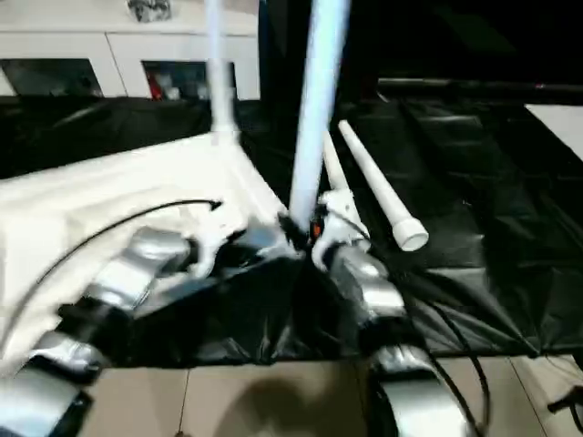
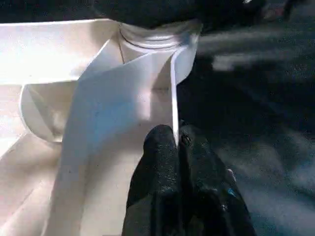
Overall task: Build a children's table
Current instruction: Rotate leg to tighten
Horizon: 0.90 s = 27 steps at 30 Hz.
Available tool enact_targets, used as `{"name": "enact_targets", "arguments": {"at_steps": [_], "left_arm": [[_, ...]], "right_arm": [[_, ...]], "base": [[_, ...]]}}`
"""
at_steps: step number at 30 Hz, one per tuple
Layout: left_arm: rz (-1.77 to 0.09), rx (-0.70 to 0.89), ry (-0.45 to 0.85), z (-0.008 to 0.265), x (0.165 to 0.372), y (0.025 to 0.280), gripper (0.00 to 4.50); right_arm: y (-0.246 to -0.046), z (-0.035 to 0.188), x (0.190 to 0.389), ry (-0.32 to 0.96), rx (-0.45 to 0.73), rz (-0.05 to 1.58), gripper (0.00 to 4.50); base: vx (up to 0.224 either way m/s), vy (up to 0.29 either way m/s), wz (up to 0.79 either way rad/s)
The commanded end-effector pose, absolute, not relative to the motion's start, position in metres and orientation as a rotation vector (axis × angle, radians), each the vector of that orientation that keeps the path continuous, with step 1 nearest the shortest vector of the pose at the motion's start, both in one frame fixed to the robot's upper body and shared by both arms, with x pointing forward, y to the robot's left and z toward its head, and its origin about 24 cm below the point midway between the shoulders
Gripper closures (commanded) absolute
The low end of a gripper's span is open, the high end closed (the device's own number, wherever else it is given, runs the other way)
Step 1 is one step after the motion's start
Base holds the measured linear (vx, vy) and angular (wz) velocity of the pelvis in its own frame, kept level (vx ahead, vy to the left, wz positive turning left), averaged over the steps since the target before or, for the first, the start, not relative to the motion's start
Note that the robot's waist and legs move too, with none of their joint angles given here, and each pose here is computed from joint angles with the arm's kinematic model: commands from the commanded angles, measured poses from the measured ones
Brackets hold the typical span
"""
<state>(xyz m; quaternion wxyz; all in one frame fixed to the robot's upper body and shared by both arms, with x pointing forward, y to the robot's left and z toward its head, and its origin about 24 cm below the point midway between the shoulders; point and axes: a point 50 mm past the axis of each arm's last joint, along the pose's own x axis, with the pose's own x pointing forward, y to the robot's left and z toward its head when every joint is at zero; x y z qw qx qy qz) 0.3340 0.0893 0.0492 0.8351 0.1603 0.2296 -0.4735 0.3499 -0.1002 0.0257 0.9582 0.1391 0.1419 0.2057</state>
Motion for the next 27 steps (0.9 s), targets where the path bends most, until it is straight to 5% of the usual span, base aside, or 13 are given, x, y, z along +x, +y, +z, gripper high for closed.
{"name": "enact_targets", "arguments": {"at_steps": [1, 13, 17, 27], "left_arm": [[-1.043, 0.332, 0.414, 0.064, 0.336, 0.067, 4.50], [-1.054, 0.340, 0.410, 0.060, 0.330, 0.064, 4.50], [-1.065, 0.345, 0.406, 0.060, 0.329, 0.066, 4.50], [-1.175, 0.397, 0.394, 0.060, 0.326, 0.081, 4.50]], "right_arm": [[-0.093, -0.015, 0.330, 0.495, 0.352, 0.337, 1.78], [-0.065, -0.001, 0.340, 0.450, 0.374, 0.341, 1.78], [-0.067, 0.002, 0.342, 0.423, 0.395, 0.336, 1.06], [-0.098, 0.042, 0.354, 0.173, 0.346, 0.564, 0.89]], "base": [[0.000, 0.000, 0.00], [0.000, 0.000, 0.00], [0.000, 0.000, 0.00], [0.000, 0.000, 0.00]]}}
